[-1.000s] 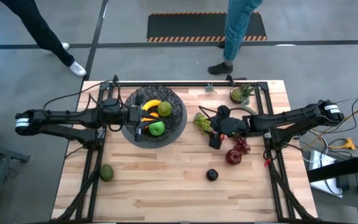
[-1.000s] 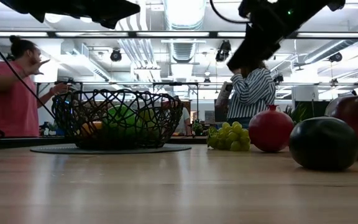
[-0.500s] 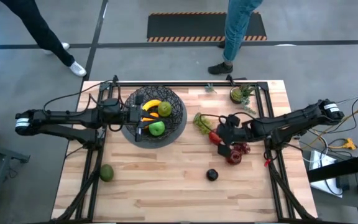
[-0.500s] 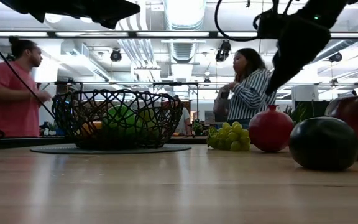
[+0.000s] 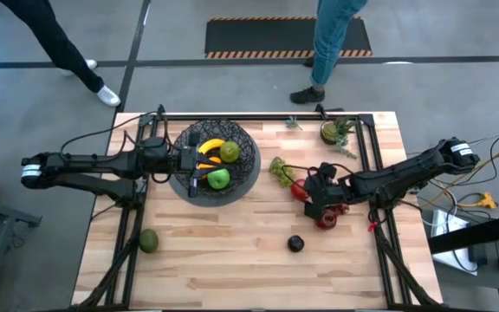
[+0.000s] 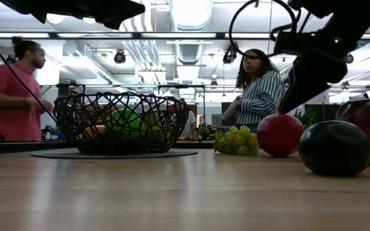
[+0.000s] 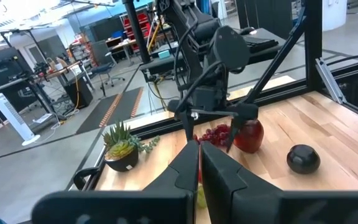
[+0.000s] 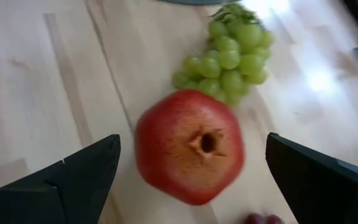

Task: Build produce basket
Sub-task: Put the pomegranate into the basket

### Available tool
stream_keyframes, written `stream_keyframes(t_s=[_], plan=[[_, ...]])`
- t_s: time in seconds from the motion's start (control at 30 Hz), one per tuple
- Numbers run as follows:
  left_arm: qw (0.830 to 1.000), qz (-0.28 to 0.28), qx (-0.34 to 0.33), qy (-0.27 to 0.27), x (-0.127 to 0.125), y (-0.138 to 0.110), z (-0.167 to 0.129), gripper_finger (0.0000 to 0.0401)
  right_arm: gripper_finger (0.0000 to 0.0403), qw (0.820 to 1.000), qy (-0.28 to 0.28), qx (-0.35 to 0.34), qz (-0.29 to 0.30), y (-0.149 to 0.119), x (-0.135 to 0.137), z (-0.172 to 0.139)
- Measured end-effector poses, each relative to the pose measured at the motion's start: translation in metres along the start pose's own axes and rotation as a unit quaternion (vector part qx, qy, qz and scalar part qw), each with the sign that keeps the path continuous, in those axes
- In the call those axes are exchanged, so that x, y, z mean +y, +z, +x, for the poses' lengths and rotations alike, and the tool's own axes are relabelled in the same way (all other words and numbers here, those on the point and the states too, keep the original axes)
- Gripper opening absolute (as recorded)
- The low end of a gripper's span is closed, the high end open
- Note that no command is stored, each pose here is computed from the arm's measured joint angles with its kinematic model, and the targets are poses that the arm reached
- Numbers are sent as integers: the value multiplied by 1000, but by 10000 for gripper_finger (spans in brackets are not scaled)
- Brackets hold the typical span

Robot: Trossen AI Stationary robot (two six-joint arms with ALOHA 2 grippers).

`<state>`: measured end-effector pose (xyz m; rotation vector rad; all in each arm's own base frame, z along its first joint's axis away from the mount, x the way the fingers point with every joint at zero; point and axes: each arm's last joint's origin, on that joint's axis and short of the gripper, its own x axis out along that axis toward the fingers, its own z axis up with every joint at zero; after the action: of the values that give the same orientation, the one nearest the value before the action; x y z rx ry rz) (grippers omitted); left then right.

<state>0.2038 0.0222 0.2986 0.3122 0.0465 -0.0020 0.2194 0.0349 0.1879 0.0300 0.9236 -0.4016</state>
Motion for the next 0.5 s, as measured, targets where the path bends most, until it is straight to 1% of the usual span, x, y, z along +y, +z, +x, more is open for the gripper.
stream_keyframes(t_s=[0.17,0.5], plan=[[1000,0,-3,1,0,1,0,0,384,1000,13,-23,9,-10,1,10],[1000,1,-4,2,0,1,0,0,384,998,20,-60,28,-29,-2,25]])
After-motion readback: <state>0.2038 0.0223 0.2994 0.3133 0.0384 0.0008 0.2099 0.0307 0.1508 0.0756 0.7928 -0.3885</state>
